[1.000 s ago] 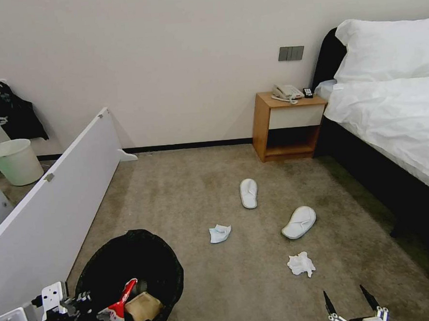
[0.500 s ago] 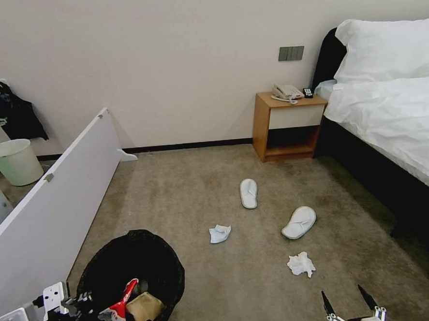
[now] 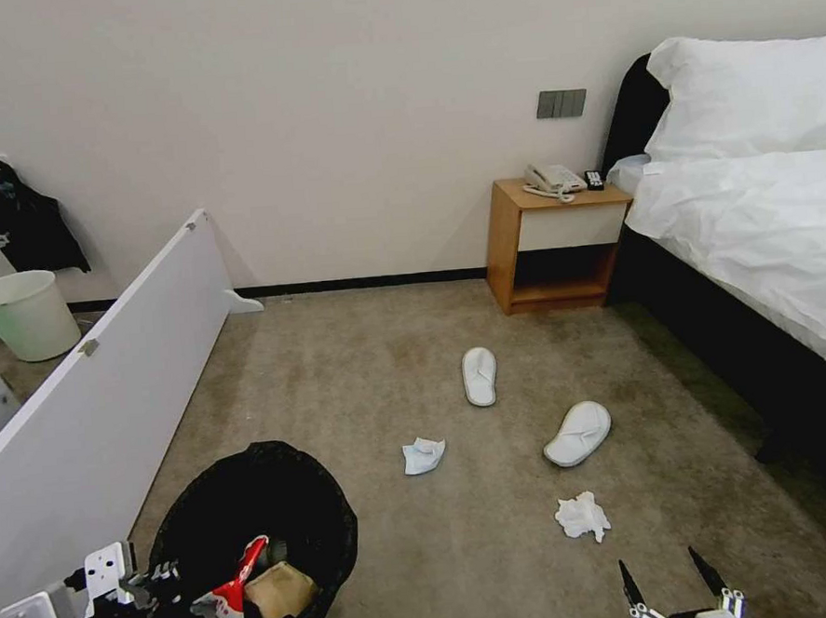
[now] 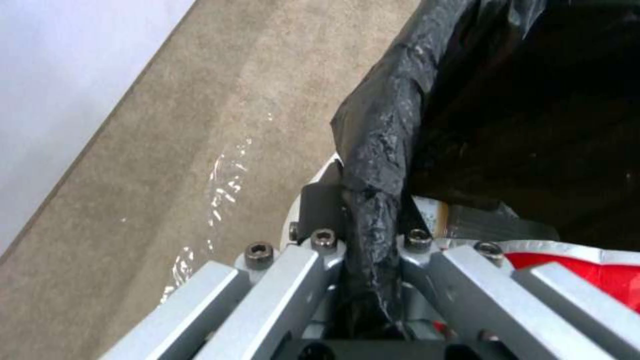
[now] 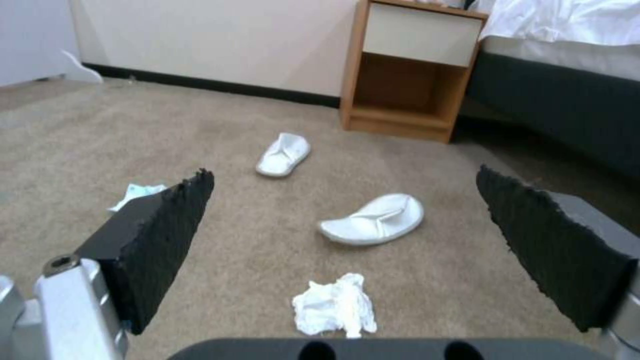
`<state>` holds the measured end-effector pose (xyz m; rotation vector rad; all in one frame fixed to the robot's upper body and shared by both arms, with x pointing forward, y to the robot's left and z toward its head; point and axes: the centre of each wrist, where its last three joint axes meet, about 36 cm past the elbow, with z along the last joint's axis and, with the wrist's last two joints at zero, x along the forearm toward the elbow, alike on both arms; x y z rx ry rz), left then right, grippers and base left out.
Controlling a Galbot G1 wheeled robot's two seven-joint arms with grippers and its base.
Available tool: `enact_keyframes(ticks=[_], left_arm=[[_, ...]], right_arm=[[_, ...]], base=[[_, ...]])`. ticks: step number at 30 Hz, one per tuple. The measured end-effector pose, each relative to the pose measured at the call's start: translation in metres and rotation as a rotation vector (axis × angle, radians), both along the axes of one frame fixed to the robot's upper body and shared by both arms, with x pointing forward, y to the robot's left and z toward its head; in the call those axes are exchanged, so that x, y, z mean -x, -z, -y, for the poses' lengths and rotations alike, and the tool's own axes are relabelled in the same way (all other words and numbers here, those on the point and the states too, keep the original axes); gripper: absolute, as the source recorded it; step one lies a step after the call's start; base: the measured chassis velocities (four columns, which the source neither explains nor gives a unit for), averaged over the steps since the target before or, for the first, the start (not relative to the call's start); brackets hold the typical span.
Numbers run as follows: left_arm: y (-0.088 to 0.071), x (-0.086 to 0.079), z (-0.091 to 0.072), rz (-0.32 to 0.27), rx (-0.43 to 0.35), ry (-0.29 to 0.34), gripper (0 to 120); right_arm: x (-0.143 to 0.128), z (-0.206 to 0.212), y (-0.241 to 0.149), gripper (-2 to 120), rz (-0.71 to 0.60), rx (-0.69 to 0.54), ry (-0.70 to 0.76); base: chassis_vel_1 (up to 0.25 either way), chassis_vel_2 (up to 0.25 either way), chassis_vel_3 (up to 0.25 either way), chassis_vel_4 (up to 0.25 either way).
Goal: Pick up the trash bin, then pick up the garbage from the floor and place it into the trash bin.
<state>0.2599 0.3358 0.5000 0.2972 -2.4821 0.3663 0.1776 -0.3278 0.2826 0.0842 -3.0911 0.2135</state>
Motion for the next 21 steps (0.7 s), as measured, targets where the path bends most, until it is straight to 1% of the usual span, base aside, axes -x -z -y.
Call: enact_keyframes(ticks=[9, 21], left_arm=[[0.0001, -0.0004, 0.0002, 0.0, 0.001, 0.001, 2], [0.0004, -0.0007, 0.0001, 0.0, 0.002, 0.001, 2]], right_arm=[[-0.0001, 0.0002, -0.0002, 100, -0.001, 0.0, -0.003], [-0.0001, -0.0001, -0.0003, 100, -0.003, -0.002, -0.008]], base=[[-0.068, 0.056, 0.068, -0.064], [-0.075, 0.083, 0.077, -0.067]])
